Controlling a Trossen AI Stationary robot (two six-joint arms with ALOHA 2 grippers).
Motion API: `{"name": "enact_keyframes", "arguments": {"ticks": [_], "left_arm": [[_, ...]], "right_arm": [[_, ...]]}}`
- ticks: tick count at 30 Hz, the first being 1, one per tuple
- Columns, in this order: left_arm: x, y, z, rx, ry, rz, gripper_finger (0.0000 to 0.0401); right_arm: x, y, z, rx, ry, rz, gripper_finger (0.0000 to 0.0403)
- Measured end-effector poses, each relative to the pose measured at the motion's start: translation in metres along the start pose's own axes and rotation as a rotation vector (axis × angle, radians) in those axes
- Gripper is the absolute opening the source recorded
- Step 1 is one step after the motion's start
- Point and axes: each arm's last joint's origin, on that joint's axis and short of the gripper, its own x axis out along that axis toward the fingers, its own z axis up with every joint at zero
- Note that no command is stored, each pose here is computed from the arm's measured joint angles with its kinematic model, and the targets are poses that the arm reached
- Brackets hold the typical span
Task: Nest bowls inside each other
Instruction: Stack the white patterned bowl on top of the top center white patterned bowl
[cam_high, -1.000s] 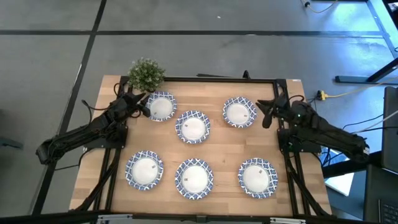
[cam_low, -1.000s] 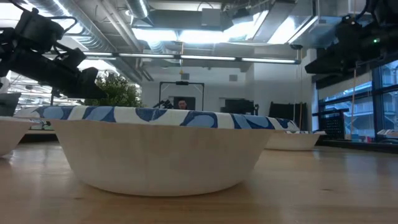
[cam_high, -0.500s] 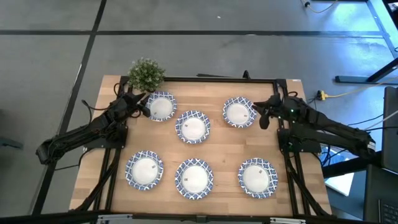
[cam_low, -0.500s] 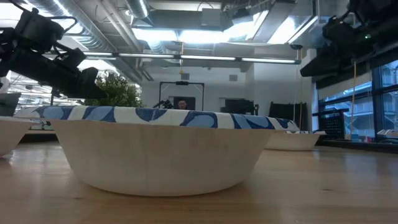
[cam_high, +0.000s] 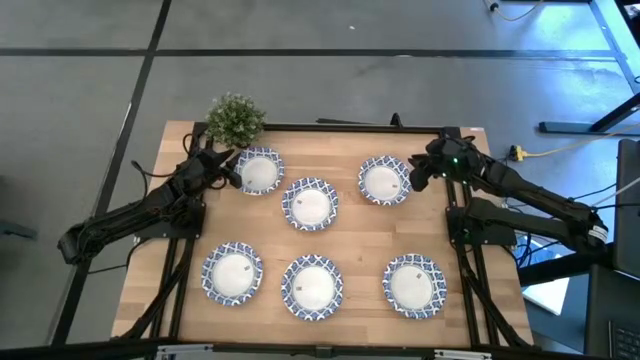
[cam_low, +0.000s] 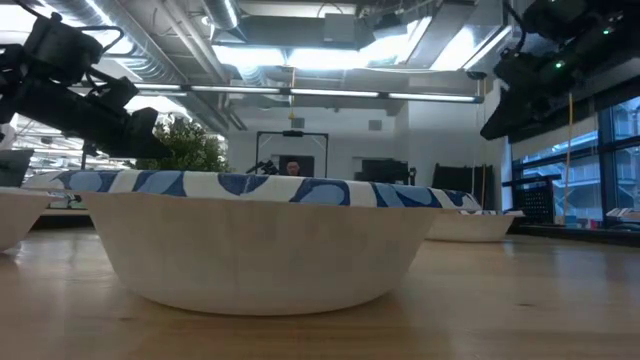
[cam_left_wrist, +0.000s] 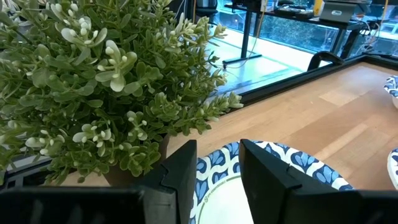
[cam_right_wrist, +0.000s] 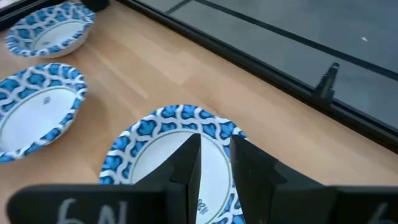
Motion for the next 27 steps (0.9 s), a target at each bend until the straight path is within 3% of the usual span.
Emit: {"name": "enact_keyframes", "arguments": {"ticks": [12, 18, 27], "left_arm": [[0.000, 0.000, 0.000, 0.000, 0.001, 0.000, 0.0115], [0.000, 0.000, 0.000, -0.002, 0.000, 0.000, 0.0115], [0.000, 0.000, 0.000, -0.008, -0.002, 0.000, 0.0115]], "right_arm": [[0.012, -0.003, 0.012, 0.095, -0.066, -0.025, 0.0087], [0.021, -0.009, 0.001, 0.267, 0.085, -0.045, 0.0087], [0.046, -0.009, -0.007, 0.273, 0.228, -0.040, 0.0115]]}}
